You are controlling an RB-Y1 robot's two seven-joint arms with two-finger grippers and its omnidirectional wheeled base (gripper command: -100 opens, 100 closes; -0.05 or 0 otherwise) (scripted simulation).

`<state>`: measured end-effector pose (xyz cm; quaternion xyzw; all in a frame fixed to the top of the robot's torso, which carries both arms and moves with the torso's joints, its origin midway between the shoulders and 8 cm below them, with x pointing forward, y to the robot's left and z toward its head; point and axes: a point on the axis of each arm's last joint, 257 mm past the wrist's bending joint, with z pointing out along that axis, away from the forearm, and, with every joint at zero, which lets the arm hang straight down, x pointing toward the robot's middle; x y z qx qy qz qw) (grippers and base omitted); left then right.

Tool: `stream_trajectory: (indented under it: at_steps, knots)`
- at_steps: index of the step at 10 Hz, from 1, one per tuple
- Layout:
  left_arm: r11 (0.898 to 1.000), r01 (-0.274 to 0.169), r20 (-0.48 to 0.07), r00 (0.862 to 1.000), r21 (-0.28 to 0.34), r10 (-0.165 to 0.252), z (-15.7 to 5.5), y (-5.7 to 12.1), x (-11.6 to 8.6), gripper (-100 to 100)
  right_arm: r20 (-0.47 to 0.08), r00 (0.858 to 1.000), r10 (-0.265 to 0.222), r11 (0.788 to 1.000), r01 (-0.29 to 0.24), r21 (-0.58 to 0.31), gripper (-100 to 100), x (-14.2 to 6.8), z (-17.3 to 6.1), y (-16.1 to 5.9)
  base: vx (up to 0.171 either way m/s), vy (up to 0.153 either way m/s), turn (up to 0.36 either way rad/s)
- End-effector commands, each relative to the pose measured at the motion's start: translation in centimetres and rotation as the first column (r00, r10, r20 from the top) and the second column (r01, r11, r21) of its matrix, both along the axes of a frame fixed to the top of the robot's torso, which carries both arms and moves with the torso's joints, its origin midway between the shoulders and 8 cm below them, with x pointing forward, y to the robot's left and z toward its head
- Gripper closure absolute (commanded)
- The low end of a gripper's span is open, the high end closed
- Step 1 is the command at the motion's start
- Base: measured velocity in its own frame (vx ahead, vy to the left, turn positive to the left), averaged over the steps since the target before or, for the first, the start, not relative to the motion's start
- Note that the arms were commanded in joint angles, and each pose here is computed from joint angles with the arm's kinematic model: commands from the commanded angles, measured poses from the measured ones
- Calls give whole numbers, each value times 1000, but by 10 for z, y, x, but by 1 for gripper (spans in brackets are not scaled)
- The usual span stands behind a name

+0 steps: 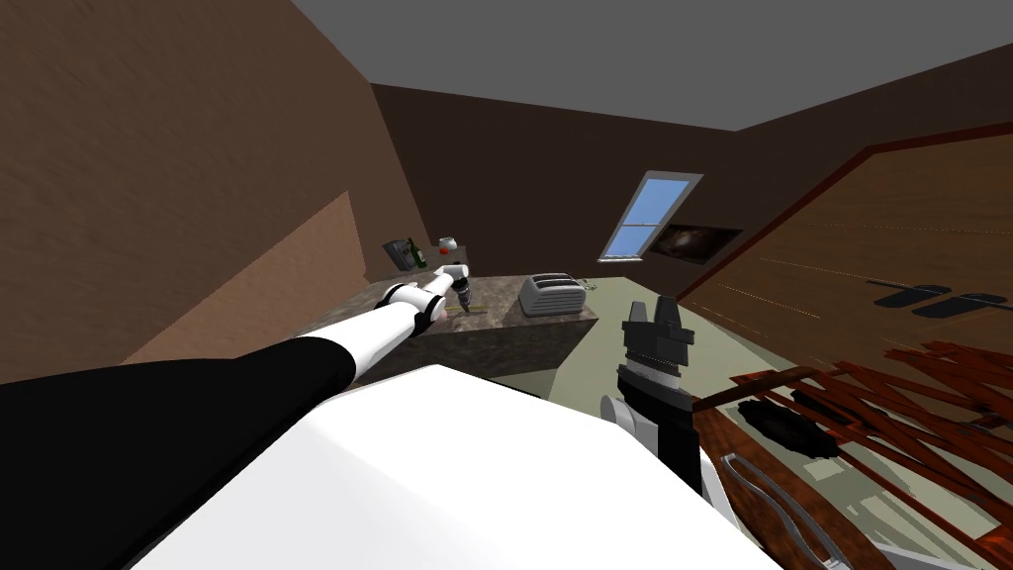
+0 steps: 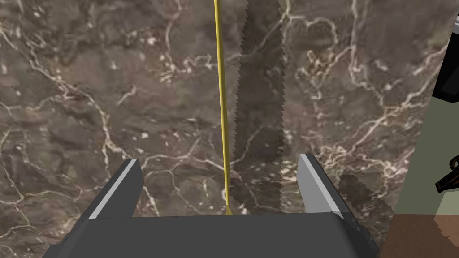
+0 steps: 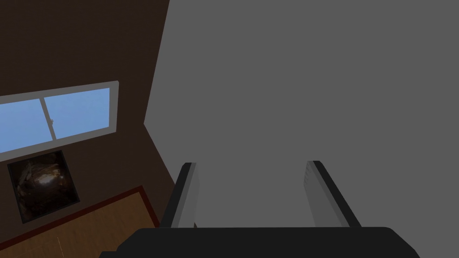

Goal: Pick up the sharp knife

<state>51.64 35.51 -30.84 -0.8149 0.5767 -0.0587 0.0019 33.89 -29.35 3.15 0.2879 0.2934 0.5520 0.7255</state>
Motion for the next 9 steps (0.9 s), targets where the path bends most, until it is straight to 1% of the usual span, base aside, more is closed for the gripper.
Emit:
stream_trajectory:
  at_steps: [1, 3, 4, 5, 7, 8, 9]
  knots:
    - [1000, -8, -18, 1000, -12, 8, 0, 0, -4, -100, 0, 1000, 0, 1000, 0, 0, 0, 0, 0, 0, 8, 16, -3]
    - [1000, -9, -19, 1000, -13, 9, 0, 0, -5, -100, 0, 1000, 0, 1000, 0, 0, 0, 0, 0, 0, 2, 5, 0]
    - [1000, -9, -20, 1000, -13, 9, 0, 1, -5, 0, 0, 1000, 0, 1000, 0, 0, 0, 0, 0, 0, 0, 0, 0]
    - [1000, -10, -20, 1000, -13, 10, -15, -2, -8, -100, 0, 1000, 0, 1000, 0, 0, 0, 0, 0, 0, 19, 5, -10]
    - [1000, -9, -20, 1000, -12, 9, -13, -1, -7, -100, 0, 1000, 0, 1000, 0, 0, 0, 0, 0, 0, 14, 1, -4]
    - [1000, -9, -19, 1000, -12, 9, -13, -1, -7, 100, 0, 1000, 0, 1000, 0, 0, 0, 0, 0, 0, 0, 0, 0]
    - [1000, -9, -19, 1000, -12, 9, -13, -1, -7, 100, 0, 1000, 0, 1000, 0, 0, 0, 0, 0, 0, 0, 0, 0]
